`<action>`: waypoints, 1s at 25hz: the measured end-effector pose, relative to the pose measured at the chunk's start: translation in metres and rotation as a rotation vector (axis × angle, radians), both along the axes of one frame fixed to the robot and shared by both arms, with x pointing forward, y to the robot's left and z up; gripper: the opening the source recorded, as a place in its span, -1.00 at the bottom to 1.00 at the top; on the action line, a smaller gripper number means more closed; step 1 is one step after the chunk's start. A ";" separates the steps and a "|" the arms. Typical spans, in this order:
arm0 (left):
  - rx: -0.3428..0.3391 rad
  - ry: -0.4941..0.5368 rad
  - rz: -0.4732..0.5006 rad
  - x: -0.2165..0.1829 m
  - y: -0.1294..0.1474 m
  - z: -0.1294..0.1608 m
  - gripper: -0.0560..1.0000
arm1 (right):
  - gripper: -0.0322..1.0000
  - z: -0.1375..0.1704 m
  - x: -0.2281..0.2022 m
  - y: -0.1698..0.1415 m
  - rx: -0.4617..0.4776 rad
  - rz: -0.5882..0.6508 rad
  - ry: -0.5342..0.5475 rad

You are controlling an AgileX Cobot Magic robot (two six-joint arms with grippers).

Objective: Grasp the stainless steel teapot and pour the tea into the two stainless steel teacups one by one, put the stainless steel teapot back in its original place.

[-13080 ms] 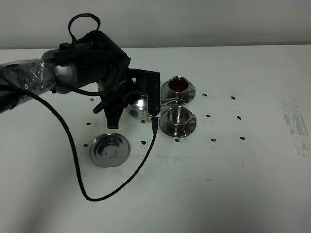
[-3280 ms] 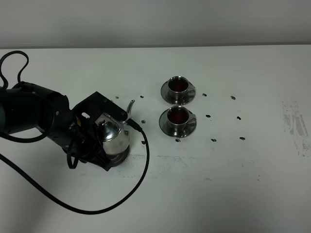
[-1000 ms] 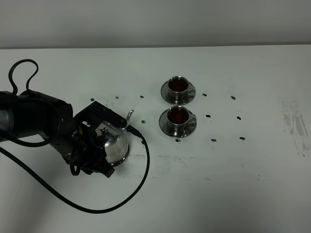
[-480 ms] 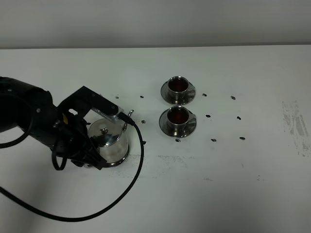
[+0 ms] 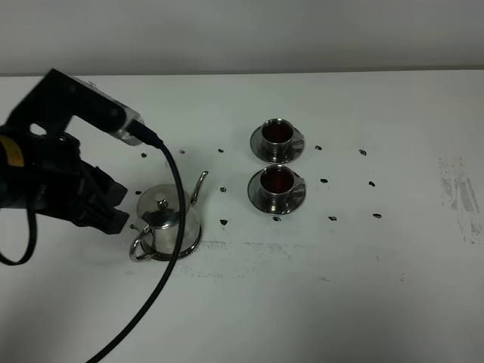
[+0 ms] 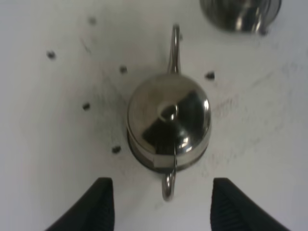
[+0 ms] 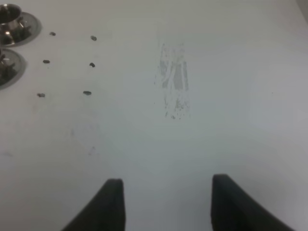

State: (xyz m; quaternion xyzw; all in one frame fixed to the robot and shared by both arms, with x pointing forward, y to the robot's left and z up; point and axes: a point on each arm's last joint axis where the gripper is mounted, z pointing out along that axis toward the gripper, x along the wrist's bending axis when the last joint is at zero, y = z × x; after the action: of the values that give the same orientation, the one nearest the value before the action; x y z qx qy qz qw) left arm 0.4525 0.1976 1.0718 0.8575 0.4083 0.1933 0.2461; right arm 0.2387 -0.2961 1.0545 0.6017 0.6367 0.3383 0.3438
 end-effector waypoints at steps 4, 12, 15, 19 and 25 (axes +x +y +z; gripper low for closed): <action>-0.049 -0.112 -0.003 -0.023 0.011 0.029 -0.07 | -0.16 0.000 0.000 0.000 0.000 0.000 0.000; 0.009 -0.119 -0.015 -0.049 0.027 0.042 -0.07 | -0.16 0.000 0.000 0.000 0.000 0.000 0.000; -0.030 -0.078 0.067 -0.053 0.030 0.042 -0.07 | -0.16 0.000 0.000 0.000 0.000 0.000 0.000; -0.063 -0.004 0.255 -0.058 0.039 0.041 -0.07 | -0.16 0.000 0.000 0.000 0.000 0.000 0.000; -0.041 0.093 0.470 -0.083 0.068 0.037 -0.07 | -0.16 0.000 0.000 0.000 0.000 0.000 0.000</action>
State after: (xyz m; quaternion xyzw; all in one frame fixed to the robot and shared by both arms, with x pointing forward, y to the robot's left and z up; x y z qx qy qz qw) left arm 0.3697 0.2654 1.1089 0.7418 0.6113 0.1974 0.1927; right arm 0.2387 -0.2961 1.0545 0.6017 0.6367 0.3383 0.3438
